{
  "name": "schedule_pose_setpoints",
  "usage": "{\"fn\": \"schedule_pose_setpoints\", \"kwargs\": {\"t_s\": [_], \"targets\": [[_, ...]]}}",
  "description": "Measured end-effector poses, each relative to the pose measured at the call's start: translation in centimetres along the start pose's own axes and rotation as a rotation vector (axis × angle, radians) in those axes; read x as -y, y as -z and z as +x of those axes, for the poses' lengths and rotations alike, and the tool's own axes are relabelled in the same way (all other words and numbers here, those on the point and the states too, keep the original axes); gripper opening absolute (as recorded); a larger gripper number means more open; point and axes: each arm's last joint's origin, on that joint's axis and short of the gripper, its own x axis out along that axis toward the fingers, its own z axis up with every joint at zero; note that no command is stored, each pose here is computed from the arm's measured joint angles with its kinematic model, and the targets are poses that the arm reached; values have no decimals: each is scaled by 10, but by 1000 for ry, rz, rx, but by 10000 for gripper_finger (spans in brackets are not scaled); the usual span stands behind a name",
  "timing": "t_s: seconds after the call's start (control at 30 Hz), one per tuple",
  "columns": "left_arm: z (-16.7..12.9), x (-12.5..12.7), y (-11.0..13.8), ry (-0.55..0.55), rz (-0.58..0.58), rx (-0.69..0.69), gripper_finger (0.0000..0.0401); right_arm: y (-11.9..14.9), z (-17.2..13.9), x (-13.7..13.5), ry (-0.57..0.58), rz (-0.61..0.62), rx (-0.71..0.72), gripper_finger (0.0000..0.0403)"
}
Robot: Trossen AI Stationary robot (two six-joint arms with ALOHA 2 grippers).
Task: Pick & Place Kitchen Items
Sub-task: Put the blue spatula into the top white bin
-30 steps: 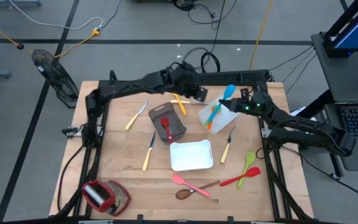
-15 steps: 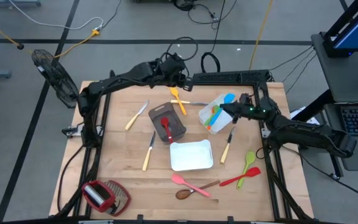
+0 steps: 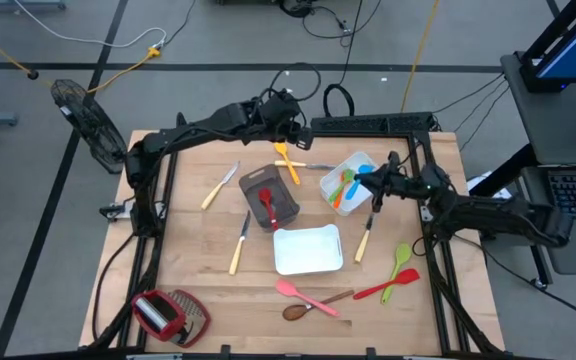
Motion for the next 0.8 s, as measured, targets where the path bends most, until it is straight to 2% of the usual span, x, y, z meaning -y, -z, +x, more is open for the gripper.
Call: {"fn": "schedule_pose_setpoints", "kwargs": {"t_s": [0.43,0.8], "targets": [[-1,3,2,7,2,-2,42,-17,7,19,182,105,4,17],[-3,14,9,29,12,-11,42,-41,3,22,224,149,69,18]]}}
